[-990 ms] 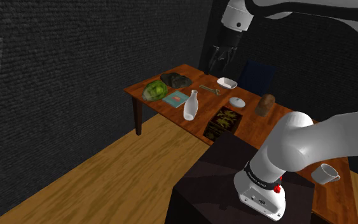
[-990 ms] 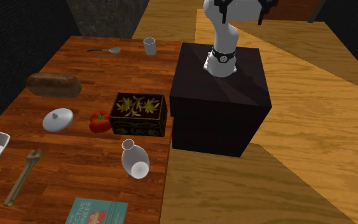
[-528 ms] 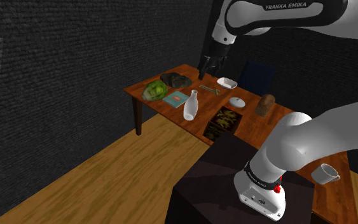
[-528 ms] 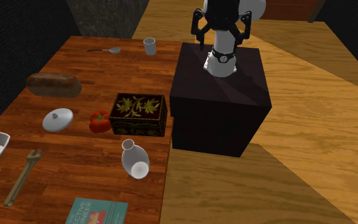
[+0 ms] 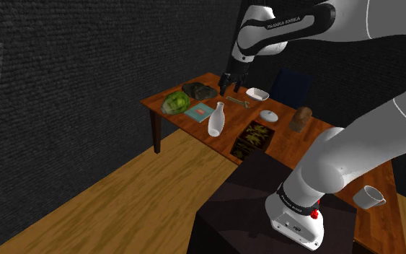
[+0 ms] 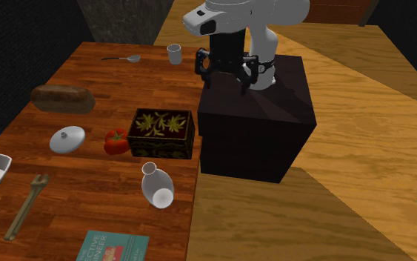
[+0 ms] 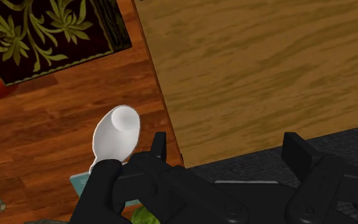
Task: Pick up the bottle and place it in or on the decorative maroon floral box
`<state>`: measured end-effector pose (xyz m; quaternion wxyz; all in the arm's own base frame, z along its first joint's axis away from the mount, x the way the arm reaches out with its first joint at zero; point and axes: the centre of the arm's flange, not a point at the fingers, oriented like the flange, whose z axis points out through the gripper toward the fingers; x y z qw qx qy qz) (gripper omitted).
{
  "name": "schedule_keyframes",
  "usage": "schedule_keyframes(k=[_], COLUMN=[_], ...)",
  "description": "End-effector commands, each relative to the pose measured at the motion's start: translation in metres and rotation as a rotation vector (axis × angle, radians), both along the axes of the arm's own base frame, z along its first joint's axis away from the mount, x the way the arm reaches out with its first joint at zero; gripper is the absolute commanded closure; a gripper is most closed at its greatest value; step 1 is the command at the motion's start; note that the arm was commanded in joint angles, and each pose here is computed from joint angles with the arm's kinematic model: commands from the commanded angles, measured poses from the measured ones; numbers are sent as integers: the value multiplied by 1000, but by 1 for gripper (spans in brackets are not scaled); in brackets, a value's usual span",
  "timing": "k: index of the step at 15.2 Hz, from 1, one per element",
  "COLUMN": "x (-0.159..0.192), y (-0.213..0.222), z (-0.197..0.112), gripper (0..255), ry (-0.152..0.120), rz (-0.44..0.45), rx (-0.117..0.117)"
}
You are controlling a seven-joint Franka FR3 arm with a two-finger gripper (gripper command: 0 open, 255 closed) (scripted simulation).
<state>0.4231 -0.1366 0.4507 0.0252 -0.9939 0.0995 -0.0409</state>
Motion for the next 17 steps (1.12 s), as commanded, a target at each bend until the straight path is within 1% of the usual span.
schedule_keyframes(k=[1,17], x=[10,99], y=[-15,-144], z=[-20,-157], gripper=[0,0], ry=[1,14], rz=[-8,-73], rx=[-5,-40])
